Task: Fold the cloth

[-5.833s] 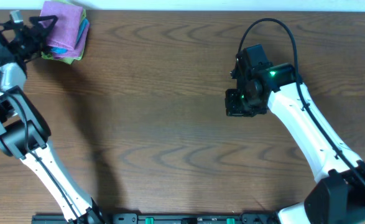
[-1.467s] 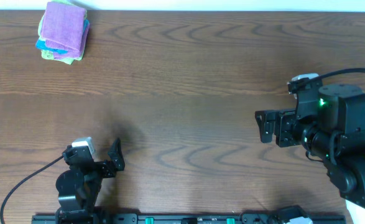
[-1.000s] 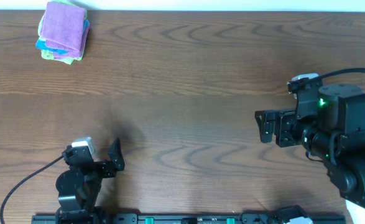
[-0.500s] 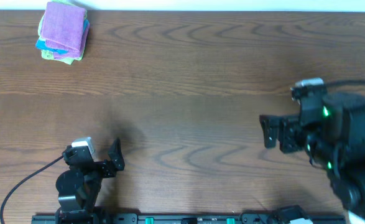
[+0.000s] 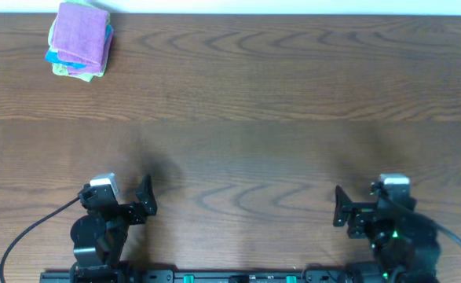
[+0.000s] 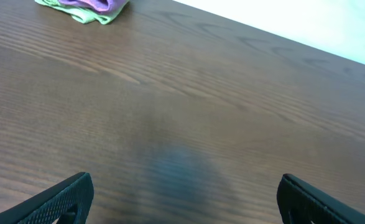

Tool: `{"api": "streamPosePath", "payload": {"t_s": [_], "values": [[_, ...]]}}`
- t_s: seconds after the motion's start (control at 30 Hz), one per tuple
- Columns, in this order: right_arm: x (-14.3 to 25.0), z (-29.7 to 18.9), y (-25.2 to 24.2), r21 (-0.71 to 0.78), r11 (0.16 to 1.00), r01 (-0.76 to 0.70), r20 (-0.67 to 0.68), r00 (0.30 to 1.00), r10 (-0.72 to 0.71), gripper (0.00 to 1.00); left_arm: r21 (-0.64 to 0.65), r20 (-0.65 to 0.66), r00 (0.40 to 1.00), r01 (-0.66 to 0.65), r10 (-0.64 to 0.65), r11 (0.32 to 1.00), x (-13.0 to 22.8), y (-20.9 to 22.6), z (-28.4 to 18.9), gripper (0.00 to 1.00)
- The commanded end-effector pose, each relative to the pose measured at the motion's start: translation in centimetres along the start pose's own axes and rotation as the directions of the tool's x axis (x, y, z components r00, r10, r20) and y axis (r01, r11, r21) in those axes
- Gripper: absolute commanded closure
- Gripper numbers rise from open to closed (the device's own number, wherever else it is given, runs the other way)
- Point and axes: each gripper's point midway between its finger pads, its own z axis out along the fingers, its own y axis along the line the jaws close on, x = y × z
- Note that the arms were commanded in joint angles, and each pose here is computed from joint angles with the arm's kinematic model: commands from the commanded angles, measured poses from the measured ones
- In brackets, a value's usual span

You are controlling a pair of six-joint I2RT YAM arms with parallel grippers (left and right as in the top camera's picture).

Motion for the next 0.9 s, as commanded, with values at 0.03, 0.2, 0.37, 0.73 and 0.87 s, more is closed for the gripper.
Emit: {"api": "streamPosePath", "payload": {"t_s": [0.03, 0.2, 0.37, 0.73, 0.87], "values": [[2.8, 1.7, -0.7, 0.026, 1.0, 0.001, 0.024, 1.0, -0.002, 0.01, -0.005, -0.016, 1.0, 0.005, -0.005, 1.0, 0.8, 0.2, 0.3, 0.05], [5.0, 3.1, -0.9, 0.025, 1.0, 0.002, 0.017, 1.0, -0.002, 0.01, -0.005, -0.016, 1.0, 0.005, -0.005, 1.0, 0.8, 0.2, 0.3, 0.05], [6.5, 4.0, -0.9, 0.027, 1.0, 0.004, -0.025, 1.0, -0.004, 0.01, -0.005, -0.016, 1.0, 0.005, -0.005, 1.0, 0.8, 0.2, 0.3, 0.05], [8.8, 5.2, -1.0, 0.024, 1.0, 0.007, -0.086, 0.996, -0.005, 0.01, -0.005, -0.016, 1.0, 0.005, -0.005, 1.0, 0.8, 0.2, 0.3, 0.04], [8.9, 5.2, -1.0, 0.024, 1.0, 0.007, -0.087, 0.996, -0.005, 0.01, -0.005, -0.016, 1.0, 0.005, -0.005, 1.0, 0.8, 0.2, 0.3, 0.05]]}}
